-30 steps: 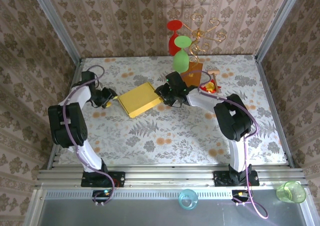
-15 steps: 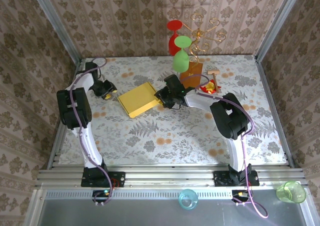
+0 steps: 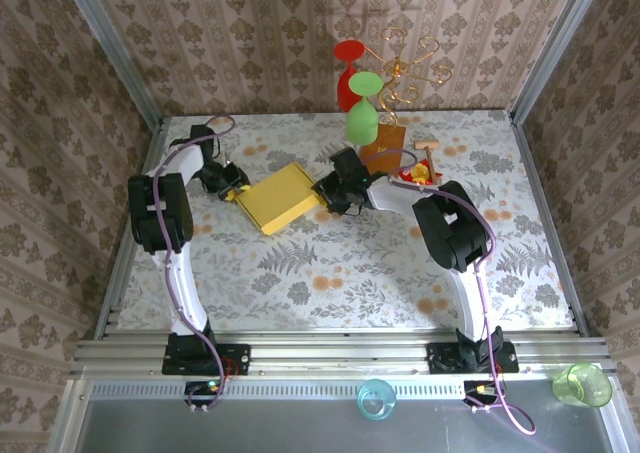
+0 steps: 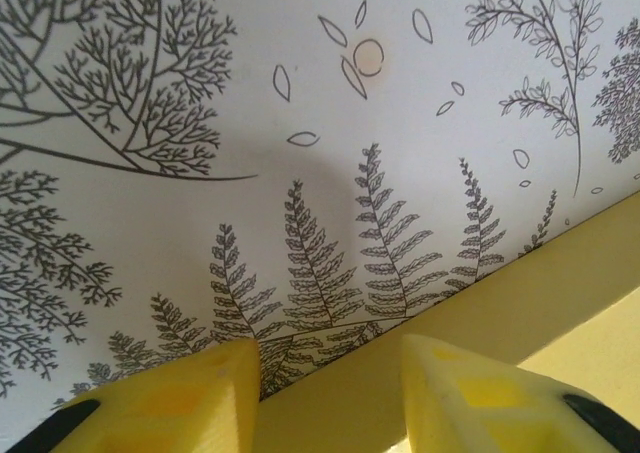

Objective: Fold the paper box

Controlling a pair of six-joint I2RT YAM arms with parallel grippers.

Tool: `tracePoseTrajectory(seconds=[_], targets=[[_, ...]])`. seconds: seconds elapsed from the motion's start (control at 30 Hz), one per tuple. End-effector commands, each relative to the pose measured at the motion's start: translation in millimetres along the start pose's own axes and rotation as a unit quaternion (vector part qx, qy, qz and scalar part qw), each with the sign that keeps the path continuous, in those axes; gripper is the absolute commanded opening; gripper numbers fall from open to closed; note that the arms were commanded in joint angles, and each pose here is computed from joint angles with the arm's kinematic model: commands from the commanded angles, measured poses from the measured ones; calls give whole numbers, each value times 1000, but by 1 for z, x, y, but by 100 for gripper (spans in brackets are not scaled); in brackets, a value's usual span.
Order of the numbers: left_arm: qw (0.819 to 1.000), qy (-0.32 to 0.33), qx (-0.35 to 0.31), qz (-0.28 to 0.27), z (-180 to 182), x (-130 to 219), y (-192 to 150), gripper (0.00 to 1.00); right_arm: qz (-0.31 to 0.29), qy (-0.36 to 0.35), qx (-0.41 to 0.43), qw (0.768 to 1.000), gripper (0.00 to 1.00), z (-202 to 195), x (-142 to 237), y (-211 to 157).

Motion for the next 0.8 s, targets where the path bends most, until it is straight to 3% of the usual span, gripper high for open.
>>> tracePoseTrajectory(seconds=[0.0, 0.23, 0.77], targets=[[1000, -4, -8, 16, -3, -2, -7, 41, 5, 3, 3, 1000, 40, 1, 8, -3], [1000, -11, -12, 18, -11, 2, -11, 40, -10, 25, 17, 999, 48, 10, 44, -8], [999, -14, -18, 27, -19, 0, -18, 38, -13, 7, 32, 999, 44, 17, 20, 8]])
Point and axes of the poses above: each hand's point on the last joint's axis, 136 mm out from that joint toward the fingers, its own x axis back along the fingers, its own z axis along the line the jaws close on, y = z × x, the point moved 6 cm from there along x, back along the fingers, and after that the axes turned 12 degrees about -x, right-handed, at the moved point
